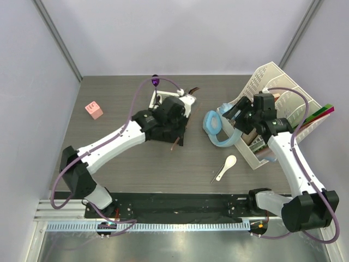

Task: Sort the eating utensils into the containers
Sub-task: Pick up the chopstick from the center of the board, then place the chopstick in the container.

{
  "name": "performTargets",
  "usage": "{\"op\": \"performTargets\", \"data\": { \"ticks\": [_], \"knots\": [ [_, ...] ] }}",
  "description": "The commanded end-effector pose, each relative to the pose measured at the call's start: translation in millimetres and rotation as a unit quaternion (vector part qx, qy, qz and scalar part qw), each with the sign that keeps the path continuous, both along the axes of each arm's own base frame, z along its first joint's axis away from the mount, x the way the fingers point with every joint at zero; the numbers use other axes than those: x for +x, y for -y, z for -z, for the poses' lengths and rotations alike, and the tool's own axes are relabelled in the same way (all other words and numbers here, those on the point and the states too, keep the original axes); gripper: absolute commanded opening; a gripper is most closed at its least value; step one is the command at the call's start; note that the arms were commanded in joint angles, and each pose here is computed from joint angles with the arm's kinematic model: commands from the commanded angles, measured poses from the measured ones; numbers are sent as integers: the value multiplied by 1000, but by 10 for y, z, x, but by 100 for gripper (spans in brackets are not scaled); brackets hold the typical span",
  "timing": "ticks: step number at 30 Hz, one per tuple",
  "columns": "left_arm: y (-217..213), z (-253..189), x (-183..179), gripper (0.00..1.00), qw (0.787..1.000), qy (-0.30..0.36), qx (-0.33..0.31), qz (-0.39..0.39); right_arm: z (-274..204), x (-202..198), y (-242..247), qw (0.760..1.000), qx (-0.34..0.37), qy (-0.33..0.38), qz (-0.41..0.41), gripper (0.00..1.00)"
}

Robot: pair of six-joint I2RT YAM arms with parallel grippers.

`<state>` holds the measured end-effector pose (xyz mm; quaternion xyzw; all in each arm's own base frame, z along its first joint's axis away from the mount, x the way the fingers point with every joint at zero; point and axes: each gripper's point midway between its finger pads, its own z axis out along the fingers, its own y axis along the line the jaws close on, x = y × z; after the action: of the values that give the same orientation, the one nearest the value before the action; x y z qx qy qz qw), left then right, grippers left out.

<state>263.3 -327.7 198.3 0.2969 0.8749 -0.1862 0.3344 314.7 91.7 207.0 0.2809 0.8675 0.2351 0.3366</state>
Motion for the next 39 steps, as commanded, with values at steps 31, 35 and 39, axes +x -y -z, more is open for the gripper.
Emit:
{"op": "performTargets", "data": {
  "ticks": [31,35,39],
  "knots": [
    [39,-258,1505,0,978,174,-85,-77,-921,166,-288,991,76,94,-49,71],
    [47,-133,1502,0,979,172,-81,-72,-902,153,-289,992,72,93,-52,71],
    [6,-41,1442,0,978,173,-86,-72,-890,141,-285,992,69,93,-55,71]
  ]
}}
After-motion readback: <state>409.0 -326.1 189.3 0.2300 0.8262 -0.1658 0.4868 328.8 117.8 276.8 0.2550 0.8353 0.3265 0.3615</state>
